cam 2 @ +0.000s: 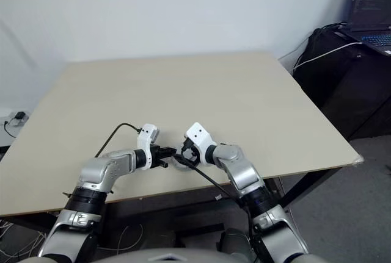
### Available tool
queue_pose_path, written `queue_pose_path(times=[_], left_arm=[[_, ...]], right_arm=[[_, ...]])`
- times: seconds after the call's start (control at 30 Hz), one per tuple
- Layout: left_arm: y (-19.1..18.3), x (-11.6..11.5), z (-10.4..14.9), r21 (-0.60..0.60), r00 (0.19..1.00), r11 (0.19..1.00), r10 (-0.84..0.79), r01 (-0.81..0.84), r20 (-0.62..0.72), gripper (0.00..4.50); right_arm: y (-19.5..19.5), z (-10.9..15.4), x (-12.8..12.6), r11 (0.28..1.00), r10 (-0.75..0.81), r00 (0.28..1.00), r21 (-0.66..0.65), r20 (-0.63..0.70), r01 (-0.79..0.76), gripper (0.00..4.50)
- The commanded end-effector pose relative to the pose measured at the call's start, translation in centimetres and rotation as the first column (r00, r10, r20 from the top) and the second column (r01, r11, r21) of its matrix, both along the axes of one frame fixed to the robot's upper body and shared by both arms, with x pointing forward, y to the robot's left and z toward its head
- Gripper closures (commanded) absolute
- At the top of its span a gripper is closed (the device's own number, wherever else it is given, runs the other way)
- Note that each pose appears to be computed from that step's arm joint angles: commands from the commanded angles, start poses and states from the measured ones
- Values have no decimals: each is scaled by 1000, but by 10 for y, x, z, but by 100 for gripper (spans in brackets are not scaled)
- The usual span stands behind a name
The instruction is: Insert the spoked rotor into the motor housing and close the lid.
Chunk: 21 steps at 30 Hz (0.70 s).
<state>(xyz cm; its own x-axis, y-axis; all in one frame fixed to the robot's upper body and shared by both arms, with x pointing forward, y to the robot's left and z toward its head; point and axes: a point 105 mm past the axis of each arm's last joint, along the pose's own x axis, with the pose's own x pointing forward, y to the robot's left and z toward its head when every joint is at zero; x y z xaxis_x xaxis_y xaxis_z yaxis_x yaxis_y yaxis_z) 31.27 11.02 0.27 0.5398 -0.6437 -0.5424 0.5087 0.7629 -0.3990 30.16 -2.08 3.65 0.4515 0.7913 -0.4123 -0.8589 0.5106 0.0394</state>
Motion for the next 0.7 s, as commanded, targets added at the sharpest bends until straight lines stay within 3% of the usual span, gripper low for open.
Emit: queue_pose_path(times=[0.03, 0.17, 0.37, 0.57, 0.7], left_arm=[[-9, -9, -12, 9, 998, 999, -34, 35, -58, 450], [-11, -9, -12, 5, 998, 999, -36, 36, -57, 450], [-12, -9, -12, 1, 998, 999, -42, 42, -56, 450], [-13, -9, -12, 6, 998, 999, -47, 47, -50, 450], [-13, -9, -11, 6, 998, 999, -47, 47, -49, 450]], right_arm=[[-6, 21, -2, 999, -8, 1000, 38, 25, 7, 2], [-32, 25, 7, 979, -188, 981, 66, -42, 191, 2], [-52, 22, 13, 883, -417, 875, 118, -245, 454, 2], [-53, 2, 5, 789, -487, 698, 79, -526, 610, 2], [-47, -3, -2, 776, -454, 638, 75, -622, 626, 2]])
